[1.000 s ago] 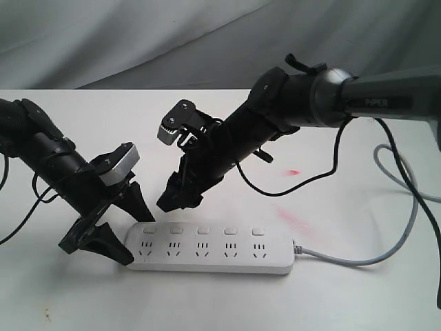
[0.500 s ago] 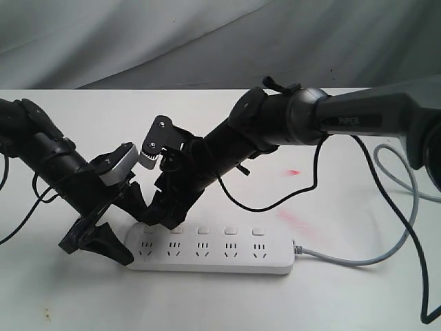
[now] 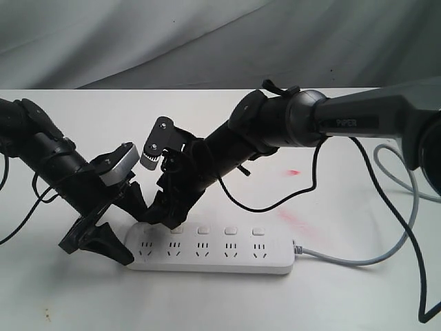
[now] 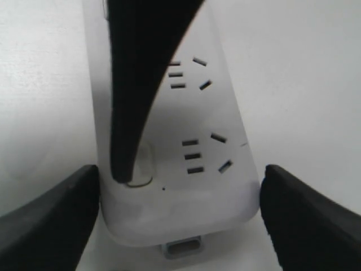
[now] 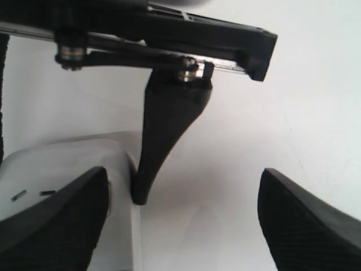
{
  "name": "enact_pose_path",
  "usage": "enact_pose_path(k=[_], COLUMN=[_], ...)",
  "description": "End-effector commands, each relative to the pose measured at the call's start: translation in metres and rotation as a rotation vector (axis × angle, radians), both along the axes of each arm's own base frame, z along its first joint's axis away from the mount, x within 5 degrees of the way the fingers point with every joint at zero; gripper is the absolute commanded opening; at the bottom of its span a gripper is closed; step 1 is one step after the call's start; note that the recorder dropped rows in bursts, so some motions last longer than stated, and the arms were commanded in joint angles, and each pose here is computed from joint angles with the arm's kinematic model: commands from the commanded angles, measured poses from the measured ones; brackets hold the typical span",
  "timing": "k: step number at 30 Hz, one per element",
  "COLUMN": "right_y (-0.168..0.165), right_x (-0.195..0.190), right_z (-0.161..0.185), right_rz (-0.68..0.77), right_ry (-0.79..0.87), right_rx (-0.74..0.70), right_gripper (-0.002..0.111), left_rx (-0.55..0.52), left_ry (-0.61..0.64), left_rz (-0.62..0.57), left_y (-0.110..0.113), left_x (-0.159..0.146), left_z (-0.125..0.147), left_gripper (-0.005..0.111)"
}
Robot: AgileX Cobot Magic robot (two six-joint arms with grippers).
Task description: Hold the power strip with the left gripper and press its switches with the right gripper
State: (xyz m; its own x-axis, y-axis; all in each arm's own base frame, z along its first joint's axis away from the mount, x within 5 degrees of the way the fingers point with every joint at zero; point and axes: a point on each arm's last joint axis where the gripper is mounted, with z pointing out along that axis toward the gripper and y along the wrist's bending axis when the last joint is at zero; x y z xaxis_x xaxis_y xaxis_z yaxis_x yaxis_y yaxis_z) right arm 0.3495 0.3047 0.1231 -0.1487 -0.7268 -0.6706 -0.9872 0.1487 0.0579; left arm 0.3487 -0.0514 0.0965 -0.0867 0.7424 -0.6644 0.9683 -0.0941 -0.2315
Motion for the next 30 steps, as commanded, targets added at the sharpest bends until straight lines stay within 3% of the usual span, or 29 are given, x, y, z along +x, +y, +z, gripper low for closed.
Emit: enact_pose_path(k=[1, 30], right_y=[0.002, 0.002], right_x=[-0.003, 0.0], right_z=[0.002, -0.015], right_rz=[0.024, 0.008], right_ry=[0.012, 0.019], right_rx=[0.011, -0.015], right_gripper=[0.068, 0.068], left_rx=[0.063, 0.063], left_ry=[-0.054, -0.054], left_rz=[0.013, 0.013], left_y=[0.002, 0.002], left_x=[0.003, 0.003], left_z=[-0.009, -0.009], left_gripper=[0.061, 0.061])
